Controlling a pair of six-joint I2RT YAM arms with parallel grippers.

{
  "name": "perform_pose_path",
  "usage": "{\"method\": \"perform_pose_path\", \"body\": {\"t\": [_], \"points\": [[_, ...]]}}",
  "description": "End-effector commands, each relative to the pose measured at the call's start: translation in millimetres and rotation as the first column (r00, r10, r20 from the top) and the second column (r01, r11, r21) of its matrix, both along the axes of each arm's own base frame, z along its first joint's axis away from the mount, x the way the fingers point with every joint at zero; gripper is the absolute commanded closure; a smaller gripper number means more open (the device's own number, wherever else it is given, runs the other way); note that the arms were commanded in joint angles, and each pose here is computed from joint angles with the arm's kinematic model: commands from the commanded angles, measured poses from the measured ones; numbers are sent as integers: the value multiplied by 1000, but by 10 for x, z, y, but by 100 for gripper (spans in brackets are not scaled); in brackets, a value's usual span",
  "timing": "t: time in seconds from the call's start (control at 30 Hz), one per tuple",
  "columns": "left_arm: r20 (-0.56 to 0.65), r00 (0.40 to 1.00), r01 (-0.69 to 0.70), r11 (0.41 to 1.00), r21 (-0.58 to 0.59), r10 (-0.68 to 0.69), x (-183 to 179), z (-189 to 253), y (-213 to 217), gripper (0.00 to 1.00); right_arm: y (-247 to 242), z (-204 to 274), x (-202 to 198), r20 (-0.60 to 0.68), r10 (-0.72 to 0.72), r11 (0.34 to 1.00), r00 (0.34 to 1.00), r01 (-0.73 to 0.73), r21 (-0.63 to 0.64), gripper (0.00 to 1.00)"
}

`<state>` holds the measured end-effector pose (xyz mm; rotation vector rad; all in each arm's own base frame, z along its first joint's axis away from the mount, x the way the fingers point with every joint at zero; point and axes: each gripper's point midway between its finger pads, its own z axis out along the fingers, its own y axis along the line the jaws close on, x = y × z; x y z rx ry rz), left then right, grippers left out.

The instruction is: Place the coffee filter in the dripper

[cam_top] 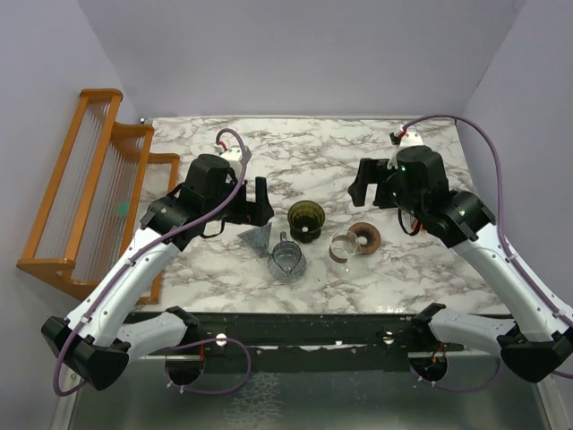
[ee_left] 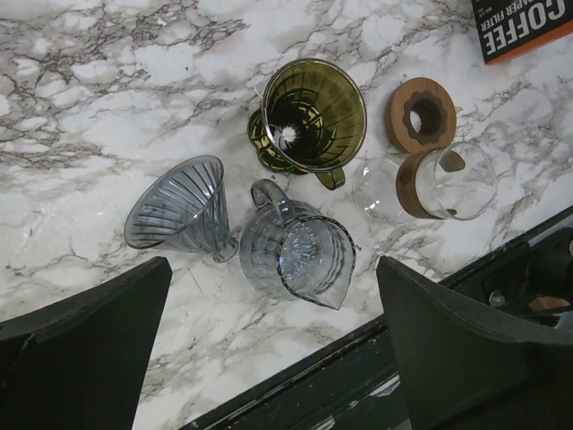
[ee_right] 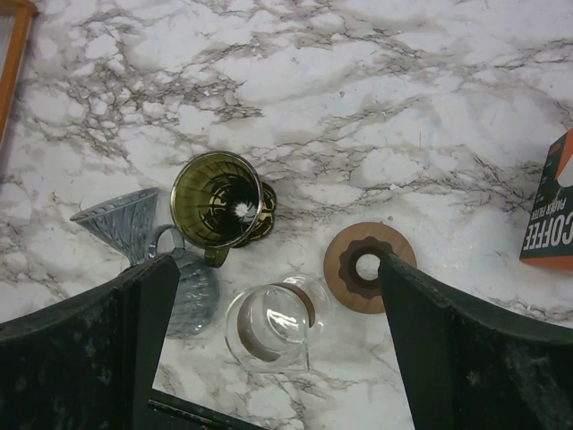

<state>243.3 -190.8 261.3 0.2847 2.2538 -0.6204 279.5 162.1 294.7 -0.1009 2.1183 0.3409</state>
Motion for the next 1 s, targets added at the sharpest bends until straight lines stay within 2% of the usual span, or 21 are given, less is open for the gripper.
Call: {"method": "perform_pose_path", "body": {"t": [0.0, 0.17, 0.53, 0.97], "points": [[-77, 997, 0, 1000, -5, -1, -82, -185, -18, 1, -99, -72, -154, -35, -4, 1000, 999, 3, -12, 0], [-101, 995, 0, 1000, -11, -1, -135, -258, -14, 1, -75, -42, -236, 7, 55, 998, 998, -56, 7, 0], [-207, 978, -7, 1000, -17, 3, -276, -545, -29, 4, -142, -185, -331, -41, 55, 998, 998, -56, -23, 0], [-333, 942, -37, 999, 15, 40, -337, -970, -71, 22, -96, -381, -266, -66, 58, 997, 996, -61, -44, 0]]}}
